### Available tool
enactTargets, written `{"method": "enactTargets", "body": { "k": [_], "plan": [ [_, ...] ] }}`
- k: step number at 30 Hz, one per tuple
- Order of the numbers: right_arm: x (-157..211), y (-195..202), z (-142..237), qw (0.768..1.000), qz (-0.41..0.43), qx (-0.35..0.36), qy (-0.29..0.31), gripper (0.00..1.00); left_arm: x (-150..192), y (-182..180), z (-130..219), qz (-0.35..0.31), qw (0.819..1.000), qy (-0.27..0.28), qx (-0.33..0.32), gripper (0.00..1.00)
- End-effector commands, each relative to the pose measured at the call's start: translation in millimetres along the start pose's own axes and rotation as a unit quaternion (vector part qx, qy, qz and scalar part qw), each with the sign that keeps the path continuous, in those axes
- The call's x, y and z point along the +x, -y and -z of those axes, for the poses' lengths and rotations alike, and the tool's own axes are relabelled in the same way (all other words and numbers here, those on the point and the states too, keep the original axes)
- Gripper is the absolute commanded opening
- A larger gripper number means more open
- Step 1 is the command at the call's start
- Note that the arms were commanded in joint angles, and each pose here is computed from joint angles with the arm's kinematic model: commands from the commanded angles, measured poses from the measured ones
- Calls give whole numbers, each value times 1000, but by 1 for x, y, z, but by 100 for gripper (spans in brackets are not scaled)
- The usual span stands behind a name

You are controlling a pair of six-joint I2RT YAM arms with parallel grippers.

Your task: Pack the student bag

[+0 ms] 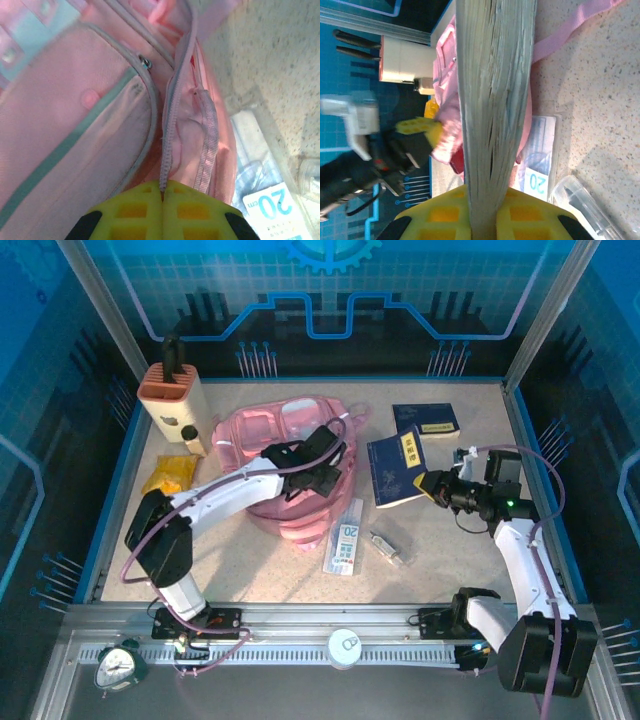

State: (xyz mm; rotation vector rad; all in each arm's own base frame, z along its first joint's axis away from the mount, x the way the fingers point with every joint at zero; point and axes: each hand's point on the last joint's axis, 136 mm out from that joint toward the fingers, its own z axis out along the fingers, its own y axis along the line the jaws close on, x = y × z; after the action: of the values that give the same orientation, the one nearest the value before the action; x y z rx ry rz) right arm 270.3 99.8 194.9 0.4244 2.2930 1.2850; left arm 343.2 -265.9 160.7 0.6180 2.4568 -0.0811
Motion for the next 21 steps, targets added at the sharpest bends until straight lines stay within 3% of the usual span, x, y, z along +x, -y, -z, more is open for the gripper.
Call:
{"method": "enactTargets", "body": {
  "k": [1,8,12,21],
  "plan": [
    [11,-8,-1,1000,20,0,-14,10,-46,-24,44,-2,996,79,-39,0],
    [38,-14,-36,999,7,-11,-50,10,-91,-50,89,7,984,153,-88,0],
    [52,-29,-64,997,18,-21,-66,10,-110,-54,111,12,977,195,-85,0],
    [60,-65,-139,998,36,-20,-50,10,-126,-66,131,42,969,225,-92,0]
  ]
}}
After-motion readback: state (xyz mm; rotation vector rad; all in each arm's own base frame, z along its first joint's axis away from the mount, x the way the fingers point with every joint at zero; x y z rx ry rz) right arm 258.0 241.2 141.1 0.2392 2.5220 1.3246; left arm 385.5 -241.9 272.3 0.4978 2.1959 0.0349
